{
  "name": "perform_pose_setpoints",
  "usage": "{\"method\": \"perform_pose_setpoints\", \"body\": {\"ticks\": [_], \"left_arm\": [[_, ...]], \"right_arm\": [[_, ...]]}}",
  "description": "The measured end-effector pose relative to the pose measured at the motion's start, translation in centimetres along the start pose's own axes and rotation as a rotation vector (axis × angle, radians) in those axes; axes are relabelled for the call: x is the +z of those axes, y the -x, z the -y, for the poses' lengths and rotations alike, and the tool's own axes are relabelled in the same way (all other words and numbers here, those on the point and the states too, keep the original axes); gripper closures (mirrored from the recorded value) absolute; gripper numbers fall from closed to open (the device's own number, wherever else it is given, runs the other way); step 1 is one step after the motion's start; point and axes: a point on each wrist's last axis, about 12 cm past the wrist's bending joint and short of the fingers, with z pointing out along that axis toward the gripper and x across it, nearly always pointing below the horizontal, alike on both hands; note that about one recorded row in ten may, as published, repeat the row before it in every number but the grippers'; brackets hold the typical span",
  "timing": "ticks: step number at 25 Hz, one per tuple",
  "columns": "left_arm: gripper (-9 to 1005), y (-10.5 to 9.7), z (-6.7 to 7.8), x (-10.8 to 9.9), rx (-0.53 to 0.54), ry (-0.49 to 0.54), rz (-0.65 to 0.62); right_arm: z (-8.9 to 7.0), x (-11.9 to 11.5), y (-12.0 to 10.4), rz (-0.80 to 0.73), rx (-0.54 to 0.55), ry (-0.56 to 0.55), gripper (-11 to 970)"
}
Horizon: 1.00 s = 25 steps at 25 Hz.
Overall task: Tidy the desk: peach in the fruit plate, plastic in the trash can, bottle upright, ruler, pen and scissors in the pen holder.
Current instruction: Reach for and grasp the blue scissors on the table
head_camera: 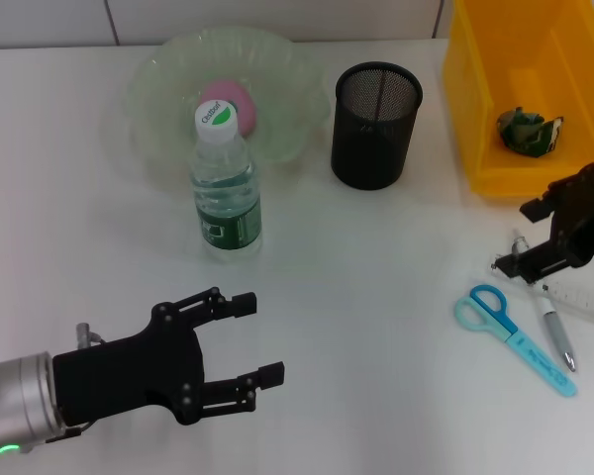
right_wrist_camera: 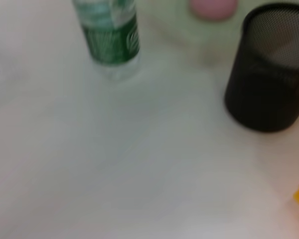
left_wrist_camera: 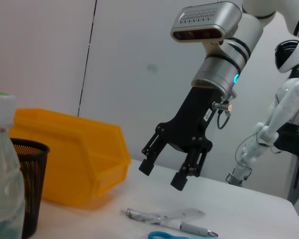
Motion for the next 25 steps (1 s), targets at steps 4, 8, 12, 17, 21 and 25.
{"method": "perform_pose_setpoints", "body": {"ticks": [4, 8, 12, 17, 21, 25], "left_arm": [[167, 0.0, -0.2, 0.3, -0.015, -0.009, -0.024], [167, 0.0, -0.3, 0.4, -0.018, -0.005, -0.028], [167, 0.0, -0.4, 0.4, -0.019, 0.003, -0.031], [167, 0.0, -0.7, 0.5, -0.016, 0.012, -0.039], [167, -0.1, -0.7, 0.5, -0.015, 0.018, -0.044], [167, -0.1, -0.8, 0.6, -0.019, 0.028, -0.043]], "right_arm": [[-1.2, 1.2, 1.1, -0.126, 0.006, -0.004, 166], [-2.5, 1.7, 1.8, -0.215, 0.044, -0.029, 166], [-3.8, 1.5, 2.0, -0.27, 0.118, -0.026, 166], [-4.8, 1.3, 1.7, -0.319, 0.189, -0.006, 167], [-5.0, 1.6, 0.9, -0.329, 0.244, 0.001, 167], [-5.0, 2.5, 0.0, -0.311, 0.286, -0.01, 167]]}}
